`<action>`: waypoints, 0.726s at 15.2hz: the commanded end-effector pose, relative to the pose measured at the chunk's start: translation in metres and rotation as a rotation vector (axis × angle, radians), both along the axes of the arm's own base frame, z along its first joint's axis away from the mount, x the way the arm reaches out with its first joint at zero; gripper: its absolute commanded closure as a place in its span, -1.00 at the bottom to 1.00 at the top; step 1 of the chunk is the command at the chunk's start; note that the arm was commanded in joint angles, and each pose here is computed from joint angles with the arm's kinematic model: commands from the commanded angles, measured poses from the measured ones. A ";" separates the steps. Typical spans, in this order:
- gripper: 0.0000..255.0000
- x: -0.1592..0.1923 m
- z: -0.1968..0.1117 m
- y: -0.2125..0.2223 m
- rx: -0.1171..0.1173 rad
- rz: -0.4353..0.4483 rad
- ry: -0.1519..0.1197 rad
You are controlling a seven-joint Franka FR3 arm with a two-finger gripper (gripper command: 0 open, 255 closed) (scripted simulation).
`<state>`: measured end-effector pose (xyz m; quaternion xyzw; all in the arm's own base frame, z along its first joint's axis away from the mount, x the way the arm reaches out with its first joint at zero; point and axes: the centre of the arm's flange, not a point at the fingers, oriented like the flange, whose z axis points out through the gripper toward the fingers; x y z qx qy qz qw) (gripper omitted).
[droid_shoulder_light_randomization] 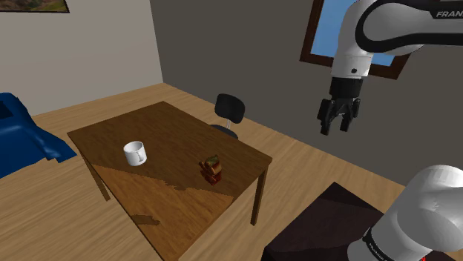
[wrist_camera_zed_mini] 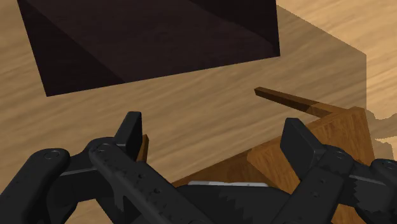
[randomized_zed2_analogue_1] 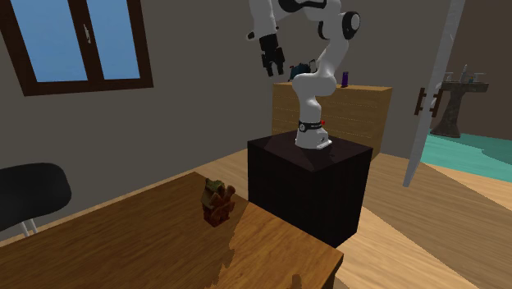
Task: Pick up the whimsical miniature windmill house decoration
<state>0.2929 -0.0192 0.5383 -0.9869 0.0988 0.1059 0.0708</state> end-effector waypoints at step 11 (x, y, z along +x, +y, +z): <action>-1.00 0.072 -0.078 0.073 -0.046 -0.070 -0.042</action>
